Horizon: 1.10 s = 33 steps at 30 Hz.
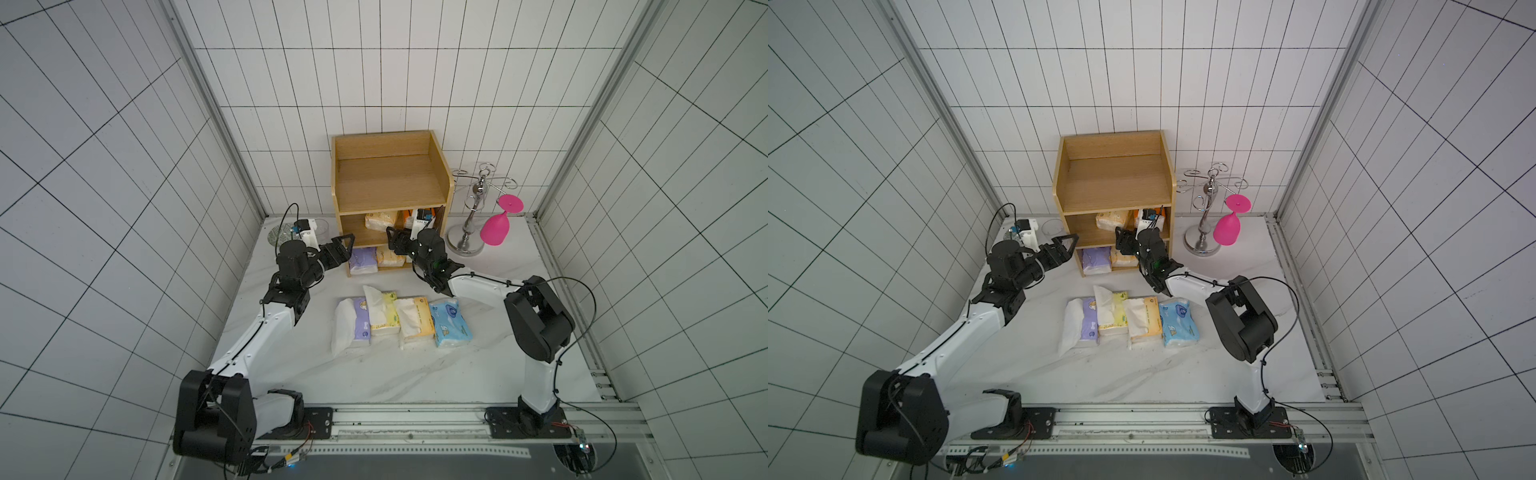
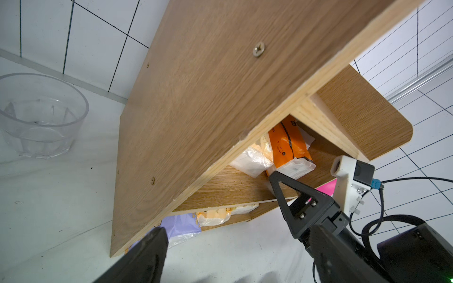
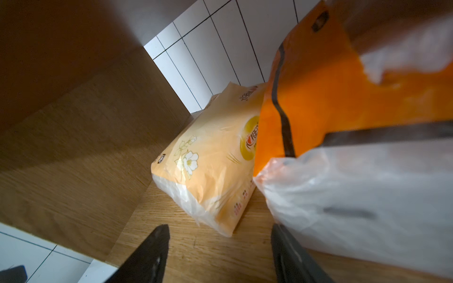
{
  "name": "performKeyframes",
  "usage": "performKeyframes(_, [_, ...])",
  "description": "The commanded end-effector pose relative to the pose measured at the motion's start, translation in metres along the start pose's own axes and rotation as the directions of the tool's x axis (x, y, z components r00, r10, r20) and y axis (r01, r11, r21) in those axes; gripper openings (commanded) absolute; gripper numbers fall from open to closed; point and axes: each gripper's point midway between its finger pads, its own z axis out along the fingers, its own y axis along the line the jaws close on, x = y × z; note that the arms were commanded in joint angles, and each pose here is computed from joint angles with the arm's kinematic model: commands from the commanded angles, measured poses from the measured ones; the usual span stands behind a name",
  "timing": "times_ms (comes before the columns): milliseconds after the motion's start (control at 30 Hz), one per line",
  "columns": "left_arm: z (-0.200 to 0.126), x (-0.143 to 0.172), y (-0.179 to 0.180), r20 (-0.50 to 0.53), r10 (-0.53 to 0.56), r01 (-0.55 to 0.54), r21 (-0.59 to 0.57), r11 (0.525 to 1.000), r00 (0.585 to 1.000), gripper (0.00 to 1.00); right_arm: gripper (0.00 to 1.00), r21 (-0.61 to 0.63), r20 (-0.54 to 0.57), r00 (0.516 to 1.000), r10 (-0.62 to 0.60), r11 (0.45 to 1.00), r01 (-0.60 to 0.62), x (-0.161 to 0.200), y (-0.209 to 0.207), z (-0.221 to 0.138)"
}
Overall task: Remove the tissue boxes from the shelf
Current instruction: Pick up a box of tissues from the shelf.
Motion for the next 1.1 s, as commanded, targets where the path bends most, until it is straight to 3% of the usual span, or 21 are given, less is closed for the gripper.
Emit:
performKeyframes(0, [0.001, -0.014, -0.012, 0.033, 0.086, -0.087, 0.036, 0.996, 0.996, 0.94, 0.7, -0.015, 0.038, 0.999, 0.03, 0.999, -0.03, -0.011, 0.004, 0.015])
performKeyframes(300, [-0.003, -0.01, -0.007, 0.04, 0.108, -0.109, 0.022, 0.994, 0.993, 0.95, 0.64, -0.005, 0.02, 0.998, 0.066, 0.998, -0.065, 0.007, 0.003, 0.037])
performKeyframes(467, [-0.004, -0.008, -0.003, 0.041, 0.113, -0.113, 0.01, 0.994, 0.993, 0.95, 0.43, 0.003, 0.022, 0.996, 0.081, 0.997, -0.081, 0.011, 0.0, 0.044])
performKeyframes(633, [-0.003, -0.006, 0.0, 0.036, 0.111, -0.111, -0.003, 0.994, 0.993, 0.95, 0.13, -0.001, 0.024, 0.997, 0.073, 0.997, -0.073, 0.009, 0.002, 0.044])
performKeyframes(767, [-0.004, -0.006, 0.001, 0.034, 0.105, -0.104, -0.006, 0.995, 0.994, 0.95, 0.0, -0.013, 0.026, 0.998, 0.063, 0.998, -0.063, 0.004, 0.006, 0.036])
performKeyframes(1067, [-0.013, -0.001, -0.001, 0.03, 0.063, -0.063, -0.008, 0.998, 0.998, 0.95, 0.0, -0.075, -0.077, 0.996, 0.042, 0.996, -0.048, 0.02, 0.014, 0.004])
